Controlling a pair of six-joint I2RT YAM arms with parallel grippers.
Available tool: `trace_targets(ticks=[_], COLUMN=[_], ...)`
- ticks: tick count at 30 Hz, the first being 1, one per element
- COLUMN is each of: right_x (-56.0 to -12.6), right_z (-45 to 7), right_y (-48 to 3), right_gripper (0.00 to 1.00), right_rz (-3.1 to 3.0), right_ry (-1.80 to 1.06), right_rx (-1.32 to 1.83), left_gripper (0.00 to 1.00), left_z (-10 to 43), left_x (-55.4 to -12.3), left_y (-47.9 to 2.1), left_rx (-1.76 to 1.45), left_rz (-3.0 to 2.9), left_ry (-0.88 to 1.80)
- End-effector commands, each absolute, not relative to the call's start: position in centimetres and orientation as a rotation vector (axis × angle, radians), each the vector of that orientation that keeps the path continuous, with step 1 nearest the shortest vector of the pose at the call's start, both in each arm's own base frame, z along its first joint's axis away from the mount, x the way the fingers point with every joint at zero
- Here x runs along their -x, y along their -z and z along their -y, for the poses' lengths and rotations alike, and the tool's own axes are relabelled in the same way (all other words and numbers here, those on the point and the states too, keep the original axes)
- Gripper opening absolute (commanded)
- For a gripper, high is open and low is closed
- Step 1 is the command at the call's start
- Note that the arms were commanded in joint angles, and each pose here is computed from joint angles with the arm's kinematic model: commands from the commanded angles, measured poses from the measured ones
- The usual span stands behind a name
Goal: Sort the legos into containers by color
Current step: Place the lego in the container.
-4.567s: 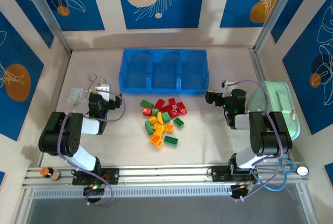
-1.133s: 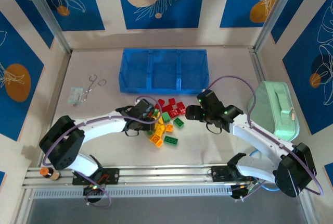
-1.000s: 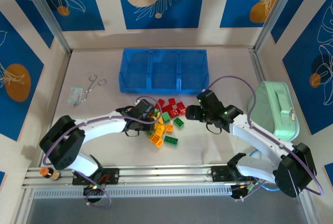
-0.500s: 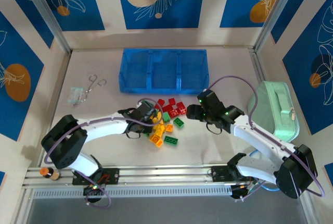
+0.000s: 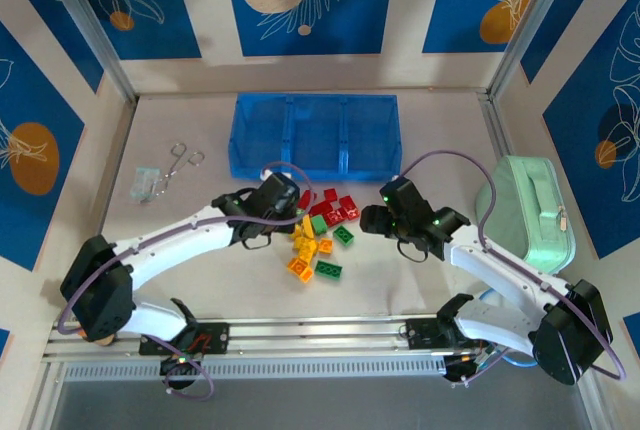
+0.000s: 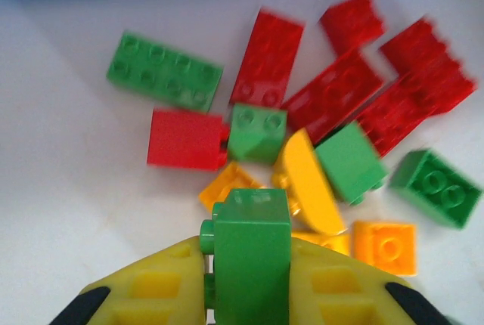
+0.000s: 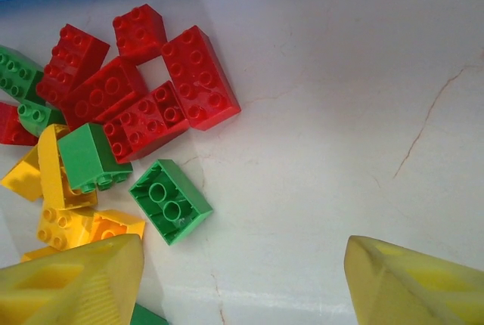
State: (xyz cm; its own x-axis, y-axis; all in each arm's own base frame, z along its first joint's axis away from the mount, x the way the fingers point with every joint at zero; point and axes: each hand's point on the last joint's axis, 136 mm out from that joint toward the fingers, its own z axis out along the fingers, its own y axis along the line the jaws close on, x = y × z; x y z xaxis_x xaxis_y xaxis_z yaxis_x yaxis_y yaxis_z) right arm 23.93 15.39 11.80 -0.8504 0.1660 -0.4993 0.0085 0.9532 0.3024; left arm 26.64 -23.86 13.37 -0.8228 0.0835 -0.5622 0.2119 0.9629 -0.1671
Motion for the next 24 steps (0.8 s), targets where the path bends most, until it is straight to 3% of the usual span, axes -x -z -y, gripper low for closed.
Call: trace_targets(ticks=[1,15,24], right_x=[-24.3,-21.9,-19.6], right_z=[-16.1,-16.2,-15.4], right_y=[-13.1,-12.6,-12.0], right_gripper=[0.71,0.69,0.69], right_rz=[-2.532,-2.580,-2.584], right_ry=[-0.430,-0.446,-0.430], right_rx=[-0.089,-0.101,-0.132], left_gripper=[0.21,0.20,0.20], left_z=[24.3,28.5,30.2], left_x=[-28.4,-39.0,-45.9], left_y=[-16.5,-22.7,-21.8], left_rx=[-0.253,-0.293,-0.313], left_rz=[-2.469,-2.347,-2.354], left_ry=[0.237,0.336,0.281])
